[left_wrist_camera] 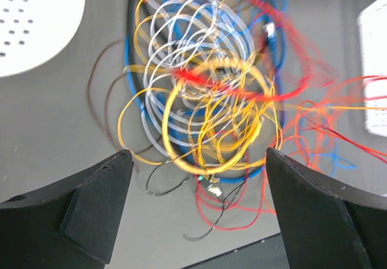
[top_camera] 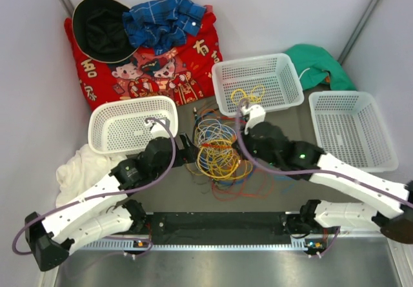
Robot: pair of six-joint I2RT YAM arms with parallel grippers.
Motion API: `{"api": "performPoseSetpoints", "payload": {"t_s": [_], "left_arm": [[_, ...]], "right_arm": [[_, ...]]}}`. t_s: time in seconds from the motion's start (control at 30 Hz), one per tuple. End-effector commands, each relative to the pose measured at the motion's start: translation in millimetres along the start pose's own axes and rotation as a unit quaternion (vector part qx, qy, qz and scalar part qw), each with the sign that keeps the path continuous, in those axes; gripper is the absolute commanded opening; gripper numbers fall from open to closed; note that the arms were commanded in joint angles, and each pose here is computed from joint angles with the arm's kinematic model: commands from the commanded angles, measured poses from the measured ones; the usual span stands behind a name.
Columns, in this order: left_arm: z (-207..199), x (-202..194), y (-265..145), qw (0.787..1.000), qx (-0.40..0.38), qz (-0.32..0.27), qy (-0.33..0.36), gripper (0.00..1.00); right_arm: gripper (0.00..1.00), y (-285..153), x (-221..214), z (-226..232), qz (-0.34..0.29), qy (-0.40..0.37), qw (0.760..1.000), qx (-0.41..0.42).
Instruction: Untangle the cables
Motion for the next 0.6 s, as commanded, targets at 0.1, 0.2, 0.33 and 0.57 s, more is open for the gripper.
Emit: {"api": "performPoseSetpoints", "payload": {"t_s": [0.1,0.2,0.33,0.57], "left_arm": [[-18.7,37.6,-10.6,0.990,-0.077,-0.120,-0.006,0.96],[-24.9,49.4,-20.7,0.981,-0.115,-0.157,-0.005,0.96],[-42.7,63.4,-28.4,0.961,-0.194,-0.196,-0.002,0.96],[-66.1,50.1,-11.7,0.941,-0.296,-0.165,0.017,0.93]], "right_arm": [[0.00,-74.1,45.1,13.5,-0.049,0.020,0.996,0.067],[0.00,-89.0,51.3,18.0,-0.057,0.035,0.993,0.099],[0.00,-99.9,58.4,23.9,-0.060,0.049,0.989,0.125],[0.00,-124.9,78.2,39.9,-0.069,0.061,0.978,0.185]]}}
Point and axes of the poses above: each gripper's point midway between its finger pads, its own y axis out along the fingers, its own z axis along the line the jaws close on, x = y × z, the point moved 9 cm from there along -y, back along the fingers, and after that the axes turned 12 degrees about y, right-handed, at the moved point
